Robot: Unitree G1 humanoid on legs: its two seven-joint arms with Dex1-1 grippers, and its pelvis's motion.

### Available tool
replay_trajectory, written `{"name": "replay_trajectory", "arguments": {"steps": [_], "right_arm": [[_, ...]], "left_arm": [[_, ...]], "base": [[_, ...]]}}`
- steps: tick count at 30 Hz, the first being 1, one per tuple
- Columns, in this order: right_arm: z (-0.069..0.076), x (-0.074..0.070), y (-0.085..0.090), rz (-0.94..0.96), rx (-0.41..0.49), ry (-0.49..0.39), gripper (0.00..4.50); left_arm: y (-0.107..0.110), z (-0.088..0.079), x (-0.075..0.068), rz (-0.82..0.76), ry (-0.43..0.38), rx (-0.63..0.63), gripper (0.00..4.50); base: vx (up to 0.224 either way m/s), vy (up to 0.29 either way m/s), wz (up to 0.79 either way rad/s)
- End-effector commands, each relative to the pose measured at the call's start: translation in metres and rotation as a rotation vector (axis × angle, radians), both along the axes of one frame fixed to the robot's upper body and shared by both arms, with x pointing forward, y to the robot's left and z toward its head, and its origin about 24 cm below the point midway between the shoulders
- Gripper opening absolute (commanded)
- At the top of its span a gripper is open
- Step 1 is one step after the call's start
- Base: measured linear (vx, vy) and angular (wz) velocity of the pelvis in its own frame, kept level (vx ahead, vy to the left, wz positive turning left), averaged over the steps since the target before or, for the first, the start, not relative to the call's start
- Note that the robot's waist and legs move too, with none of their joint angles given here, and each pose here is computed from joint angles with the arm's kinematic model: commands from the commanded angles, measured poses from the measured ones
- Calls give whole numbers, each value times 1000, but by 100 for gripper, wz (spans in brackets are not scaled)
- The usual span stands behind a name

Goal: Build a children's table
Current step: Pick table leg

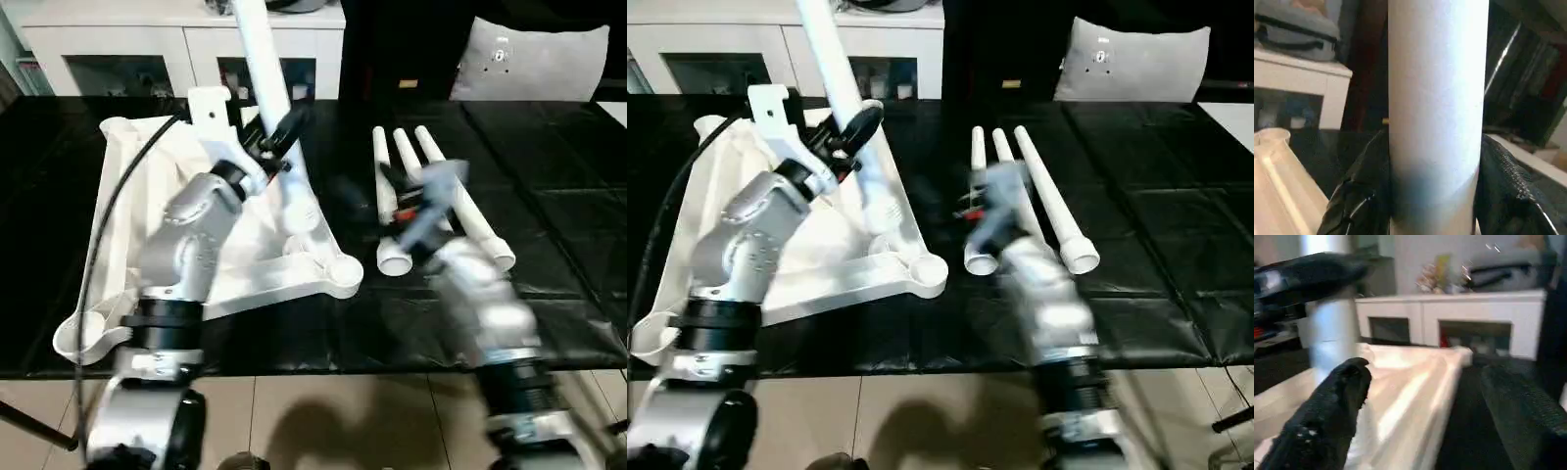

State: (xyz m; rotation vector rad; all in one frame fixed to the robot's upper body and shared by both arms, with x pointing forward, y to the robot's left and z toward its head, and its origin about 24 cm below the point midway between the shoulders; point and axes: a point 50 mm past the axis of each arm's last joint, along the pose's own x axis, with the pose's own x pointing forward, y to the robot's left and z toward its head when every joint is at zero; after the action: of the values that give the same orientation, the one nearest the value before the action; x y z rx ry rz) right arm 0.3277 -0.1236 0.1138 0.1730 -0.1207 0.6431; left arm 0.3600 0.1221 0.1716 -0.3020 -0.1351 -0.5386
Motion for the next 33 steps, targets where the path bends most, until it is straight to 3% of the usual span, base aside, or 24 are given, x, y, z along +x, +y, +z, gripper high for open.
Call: {"name": "replay_trajectory", "arguments": {"steps": [1, 4, 9, 18, 23, 27, 32, 33], "right_arm": [[11, 0, -2, 35, 43, -3, 428], [16, -3, -16, 124, 120, 76, 428], [13, -6, -29, 163, 154, 145, 428], [15, -21, -29, 340, 205, 230, 428], [18, -25, -28, 399, 159, 216, 435], [21, -29, -17, 469, 68, 172, 435], [20, -28, -5, 510, 24, 161, 435], [20, -28, -5, 510, 24, 161, 417]], "left_arm": [[-3, 10, 0, -55, -21, -4, 186], [-2, 18, -4, -184, -22, -81, 186], [-1, 26, -9, -311, -24, -165, 186], [-8, 26, -17, -459, -5, -195, 186], [-13, 25, -23, -526, -3, -165, 186], [-21, 24, -29, -588, -19, -93, 186], [-33, 22, -38, -674, -31, -52, 186], [-33, 22, -38, -674, -31, -52, 186]], "base": [[0, 0, 0], [0, 0, 0], [0, 0, 0], [0, 0, 0], [0, 0, 0], [0, 0, 0], [0, 0, 0], [0, 0, 0]]}}
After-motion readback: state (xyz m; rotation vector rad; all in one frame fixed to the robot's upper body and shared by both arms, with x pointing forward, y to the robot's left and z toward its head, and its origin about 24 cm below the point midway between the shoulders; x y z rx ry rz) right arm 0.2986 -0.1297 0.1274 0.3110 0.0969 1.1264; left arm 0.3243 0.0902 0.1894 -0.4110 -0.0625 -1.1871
